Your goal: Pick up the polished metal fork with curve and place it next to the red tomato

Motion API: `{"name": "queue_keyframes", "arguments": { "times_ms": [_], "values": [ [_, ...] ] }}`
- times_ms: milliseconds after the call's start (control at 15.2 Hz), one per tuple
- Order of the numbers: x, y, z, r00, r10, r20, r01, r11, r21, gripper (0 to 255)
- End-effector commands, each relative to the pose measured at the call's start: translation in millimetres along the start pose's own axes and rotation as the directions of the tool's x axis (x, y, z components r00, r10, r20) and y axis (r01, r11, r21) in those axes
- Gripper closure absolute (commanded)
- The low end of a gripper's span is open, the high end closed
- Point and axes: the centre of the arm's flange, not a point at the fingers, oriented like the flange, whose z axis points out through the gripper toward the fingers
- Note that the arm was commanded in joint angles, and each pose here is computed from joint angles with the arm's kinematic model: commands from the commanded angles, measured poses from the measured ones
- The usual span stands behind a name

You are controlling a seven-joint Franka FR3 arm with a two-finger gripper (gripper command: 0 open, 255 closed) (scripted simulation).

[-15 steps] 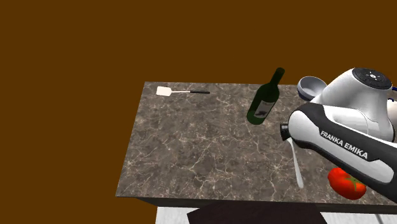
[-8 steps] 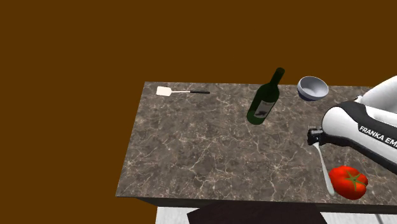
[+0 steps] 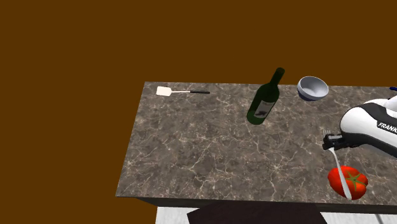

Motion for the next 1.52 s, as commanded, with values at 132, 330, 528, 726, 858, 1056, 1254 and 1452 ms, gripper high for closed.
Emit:
{"name": "queue_keyframes", "arguments": {
  "times_ms": [132,330,528,726,858,1056,1254,1452],
  "values": [
    [-1,1,21,1.000,0.000,0.000,0.000,1.000,0.000,255],
    [-2,1,37,1.000,0.000,0.000,0.000,1.000,0.000,255],
    [-3,2,52,1.000,0.000,0.000,0.000,1.000,0.000,255],
    [-4,2,68,1.000,0.000,0.000,0.000,1.000,0.000,255],
    [-5,2,79,1.000,0.000,0.000,0.000,1.000,0.000,255],
    [-6,2,95,1.000,0.000,0.000,0.000,1.000,0.000,255],
    [-7,3,110,1.000,0.000,0.000,0.000,1.000,0.000,255],
    [-8,3,127,1.000,0.000,0.000,0.000,1.000,0.000,255]
  ]
}}
